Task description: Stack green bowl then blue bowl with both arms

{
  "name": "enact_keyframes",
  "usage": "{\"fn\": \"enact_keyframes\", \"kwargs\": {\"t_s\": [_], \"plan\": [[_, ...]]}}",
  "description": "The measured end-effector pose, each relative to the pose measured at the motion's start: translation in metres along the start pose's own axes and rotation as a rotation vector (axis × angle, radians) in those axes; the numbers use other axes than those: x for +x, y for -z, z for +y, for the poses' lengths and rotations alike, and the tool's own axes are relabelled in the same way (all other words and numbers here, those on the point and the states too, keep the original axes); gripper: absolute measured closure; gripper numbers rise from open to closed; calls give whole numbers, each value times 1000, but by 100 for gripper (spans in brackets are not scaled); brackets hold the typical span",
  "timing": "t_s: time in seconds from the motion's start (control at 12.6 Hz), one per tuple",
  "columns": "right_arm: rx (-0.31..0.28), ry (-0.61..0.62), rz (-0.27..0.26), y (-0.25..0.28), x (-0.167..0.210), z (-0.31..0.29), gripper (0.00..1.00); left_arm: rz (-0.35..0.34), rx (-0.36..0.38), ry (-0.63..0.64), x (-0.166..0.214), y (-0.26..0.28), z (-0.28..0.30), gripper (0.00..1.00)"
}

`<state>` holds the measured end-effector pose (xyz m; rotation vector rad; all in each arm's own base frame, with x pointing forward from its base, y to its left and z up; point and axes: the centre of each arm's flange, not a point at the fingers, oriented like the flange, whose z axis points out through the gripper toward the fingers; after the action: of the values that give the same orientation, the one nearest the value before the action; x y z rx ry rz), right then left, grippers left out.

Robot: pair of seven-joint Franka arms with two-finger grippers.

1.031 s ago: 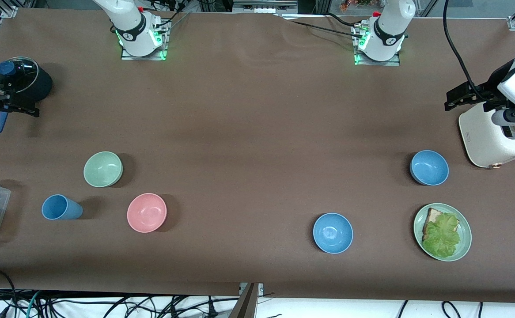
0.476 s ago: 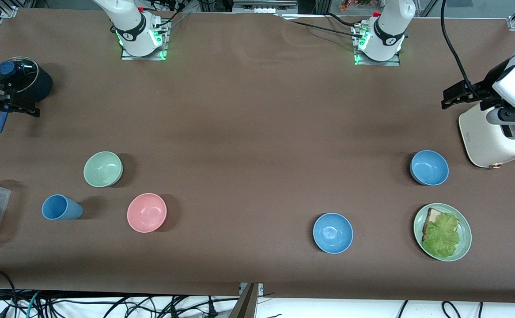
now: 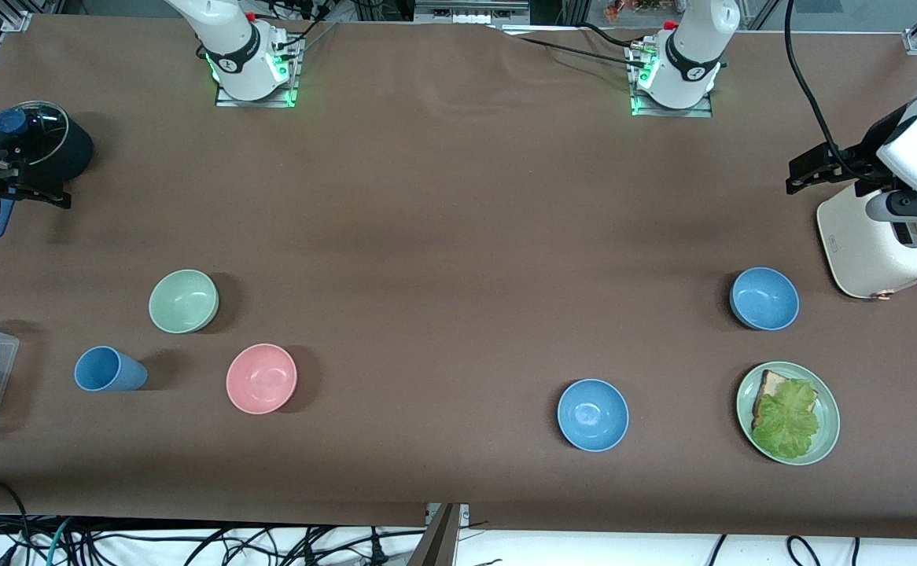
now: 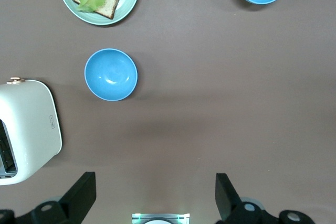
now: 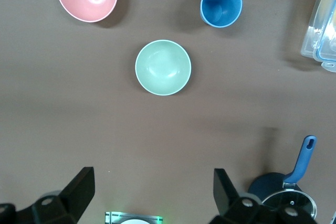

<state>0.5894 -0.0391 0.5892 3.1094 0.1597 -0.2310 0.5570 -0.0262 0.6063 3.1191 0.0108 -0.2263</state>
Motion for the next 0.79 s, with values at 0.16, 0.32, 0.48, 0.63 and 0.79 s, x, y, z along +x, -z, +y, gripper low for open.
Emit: {"fn": "enact_keyframes", "kwargs": {"t_s": [0.16, 0.32, 0.48, 0.63, 0.79], "plan": [[0, 0, 0, 0, 0, 0, 0, 0, -1, 5, 0, 0, -3, 0], [0, 1, 0, 0, 0, 0, 0, -3, -1, 7, 0, 0, -4, 0], [0, 1, 0, 0, 0, 0, 0, -4, -1, 8, 0, -1, -5, 0], [0, 1, 0, 0, 0, 0, 0, -4, -1, 9, 0, -1, -5, 0], [0, 1, 0, 0, 0, 0, 0, -4, -1, 9, 0, -1, -5, 0]]}}
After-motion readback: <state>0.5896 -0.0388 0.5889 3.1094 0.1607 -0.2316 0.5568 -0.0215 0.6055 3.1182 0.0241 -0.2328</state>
